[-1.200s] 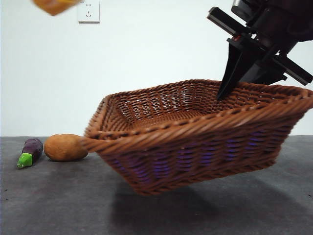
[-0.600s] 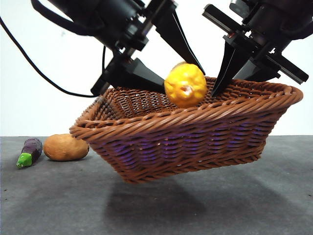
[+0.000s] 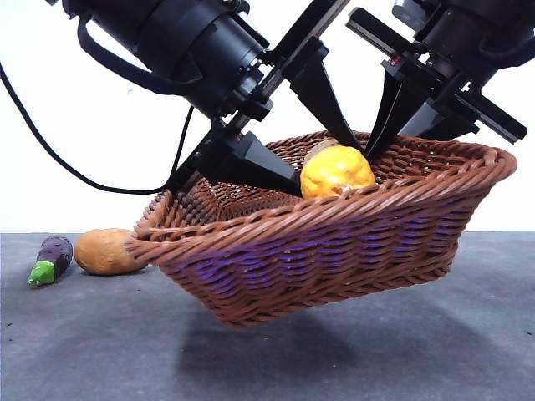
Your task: Help me put the vegetables on the table into the basket
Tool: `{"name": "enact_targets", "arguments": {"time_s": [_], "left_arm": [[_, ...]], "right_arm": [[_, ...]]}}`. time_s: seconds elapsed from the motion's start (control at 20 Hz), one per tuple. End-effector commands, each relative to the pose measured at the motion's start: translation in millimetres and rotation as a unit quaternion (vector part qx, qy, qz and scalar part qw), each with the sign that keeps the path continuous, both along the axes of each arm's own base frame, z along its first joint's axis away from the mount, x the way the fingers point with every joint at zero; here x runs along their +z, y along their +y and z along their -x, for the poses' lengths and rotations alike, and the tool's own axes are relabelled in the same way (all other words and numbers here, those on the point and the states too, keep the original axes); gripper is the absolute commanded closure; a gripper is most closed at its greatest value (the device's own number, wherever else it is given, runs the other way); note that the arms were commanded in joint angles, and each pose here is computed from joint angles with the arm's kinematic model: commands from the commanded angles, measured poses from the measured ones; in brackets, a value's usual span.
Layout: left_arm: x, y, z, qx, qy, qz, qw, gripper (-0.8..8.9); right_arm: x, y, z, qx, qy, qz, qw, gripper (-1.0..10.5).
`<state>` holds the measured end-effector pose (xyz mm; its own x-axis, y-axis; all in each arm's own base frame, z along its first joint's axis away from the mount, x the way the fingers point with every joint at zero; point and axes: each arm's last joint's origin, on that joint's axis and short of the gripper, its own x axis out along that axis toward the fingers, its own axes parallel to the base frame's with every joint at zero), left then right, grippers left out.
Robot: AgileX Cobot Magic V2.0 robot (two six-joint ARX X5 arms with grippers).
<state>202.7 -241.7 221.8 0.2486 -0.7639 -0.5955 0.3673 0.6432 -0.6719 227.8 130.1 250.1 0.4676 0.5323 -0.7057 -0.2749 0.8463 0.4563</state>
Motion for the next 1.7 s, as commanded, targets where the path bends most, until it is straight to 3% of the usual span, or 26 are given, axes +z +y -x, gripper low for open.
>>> {"name": "enact_targets", "arguments": {"time_s": [0.05, 0.45, 0.6, 0.75, 0.85, 1.05, 1.2, 1.3, 1.35, 1.45, 1.6, 1.7], "left_arm": [[-2, -2, -1, -0.005, 0.005, 0.001, 1.000, 3.68], [9, 8, 0, -0.028, -0.001, 0.015, 0.999, 3.68], [34, 30, 3, -0.024, -0.045, 0.023, 0.998, 3.68], [62, 70, 8, -0.017, -0.115, -0.002, 0.993, 3.68], [75, 100, 11, -0.010, -0.198, -0.059, 0.978, 3.68], [93, 150, 2, -0.004, -0.327, -0.213, 0.921, 3.68], [105, 163, -17, -0.044, -0.382, -0.316, 0.867, 3.68], [104, 168, -34, -0.096, -0.391, -0.385, 0.831, 3.68], [100, 169, -46, -0.119, -0.390, -0.403, 0.820, 3.68], [82, 171, -70, -0.146, -0.368, -0.422, 0.816, 3.68], [46, 176, -104, -0.175, -0.311, -0.435, 0.826, 3.68], [28, 176, -122, -0.190, -0.298, -0.440, 0.826, 3.68]], "right_arm": [[-1, 1, 1, 0.001, 0.004, -0.006, 1.000, 9.6], [-1, 0, 0, 0.006, -0.002, -0.001, 1.000, 9.6], [-1, -2, -1, 0.008, -0.007, 0.004, 1.000, 9.6], [-1, -5, -2, 0.006, -0.008, 0.003, 1.000, 9.6], [-1, -6, -3, 0.015, -0.006, -0.002, 1.000, 9.6], [-1, -5, -2, 0.037, -0.009, -0.006, 0.999, 9.6], [1, -5, 0, 0.055, -0.016, -0.005, 0.998, 9.6], [6, -7, 4, 0.065, -0.031, -0.001, 0.997, 9.6], [10, -9, 6, 0.072, -0.043, 0.001, 0.996, 9.6], [20, -14, 12, 0.074, -0.067, -0.004, 0.995, 9.6], [38, -28, 21, 0.064, -0.105, -0.023, 0.992, 9.6], [47, -39, 26, 0.055, -0.126, -0.028, 0.990, 9.6]]}}
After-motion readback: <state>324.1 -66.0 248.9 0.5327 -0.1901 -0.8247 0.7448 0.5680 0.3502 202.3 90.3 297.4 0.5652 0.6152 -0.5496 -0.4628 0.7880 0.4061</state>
